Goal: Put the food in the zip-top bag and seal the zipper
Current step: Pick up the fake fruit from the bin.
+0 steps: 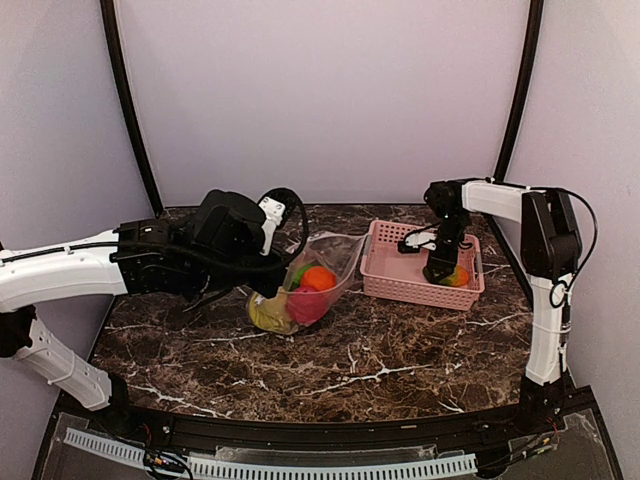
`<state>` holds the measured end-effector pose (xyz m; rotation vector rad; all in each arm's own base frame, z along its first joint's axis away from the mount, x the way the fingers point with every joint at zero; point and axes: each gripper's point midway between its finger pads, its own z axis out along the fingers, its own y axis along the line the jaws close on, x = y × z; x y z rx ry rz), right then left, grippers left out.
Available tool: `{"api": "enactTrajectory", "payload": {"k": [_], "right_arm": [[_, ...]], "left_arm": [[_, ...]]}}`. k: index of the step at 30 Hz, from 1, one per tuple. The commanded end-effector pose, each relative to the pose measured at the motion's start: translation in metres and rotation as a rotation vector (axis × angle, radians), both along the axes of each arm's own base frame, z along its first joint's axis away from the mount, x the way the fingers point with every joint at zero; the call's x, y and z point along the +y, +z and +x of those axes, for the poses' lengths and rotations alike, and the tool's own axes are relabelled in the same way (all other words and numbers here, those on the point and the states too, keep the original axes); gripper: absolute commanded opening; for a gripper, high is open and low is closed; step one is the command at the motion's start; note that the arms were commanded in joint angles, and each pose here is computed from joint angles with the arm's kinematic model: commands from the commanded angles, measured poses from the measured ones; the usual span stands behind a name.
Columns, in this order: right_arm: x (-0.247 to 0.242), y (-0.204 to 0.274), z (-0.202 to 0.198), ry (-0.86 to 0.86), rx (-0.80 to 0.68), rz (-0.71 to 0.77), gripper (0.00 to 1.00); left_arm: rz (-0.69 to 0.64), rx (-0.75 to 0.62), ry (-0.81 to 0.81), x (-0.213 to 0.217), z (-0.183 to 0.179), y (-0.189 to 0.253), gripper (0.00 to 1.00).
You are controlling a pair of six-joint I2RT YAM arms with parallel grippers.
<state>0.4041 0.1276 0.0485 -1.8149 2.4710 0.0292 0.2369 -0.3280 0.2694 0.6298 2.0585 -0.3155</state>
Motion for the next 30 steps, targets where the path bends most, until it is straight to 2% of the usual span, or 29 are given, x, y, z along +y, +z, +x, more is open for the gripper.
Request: {"api": "enactTrajectory", "payload": {"k": [1,7,11,15,21,25,30], "right_arm": [[-0.001,-0.011,-0.004,-0.011,0.019,-0.025,0.58],[-0.007,-0.011,-0.003,-0.045,0.021,-0.062,0.58],[-0.006,-0.005,0.002,-0.074,0.012,-0.059,0.49],[0.002,0.016,0.01,-0.114,-0.02,-0.014,0.45],[0.023,0.07,0.009,-0.172,-0.067,0.144,0.44],[0.046,0.122,-0.004,-0.191,-0.086,0.312,0.44],[0.078,0.208,-0.015,-0.153,-0.25,0.56,0.43]], "left_arm": [[0.002,0.007,-0.009,-0.002,0.0,0.004,0.01],[0.004,0.01,-0.014,-0.004,0.0,0.004,0.01],[0.003,0.011,-0.015,-0.004,0.0,0.004,0.01],[0.004,0.012,-0.014,-0.004,0.0,0.004,0.01],[-0.001,0.008,-0.011,-0.003,0.0,0.006,0.01],[-0.004,-0.002,-0.009,-0.004,0.002,0.009,0.01],[0.001,-0.017,0.022,-0.002,0.006,0.01,0.01]]}}
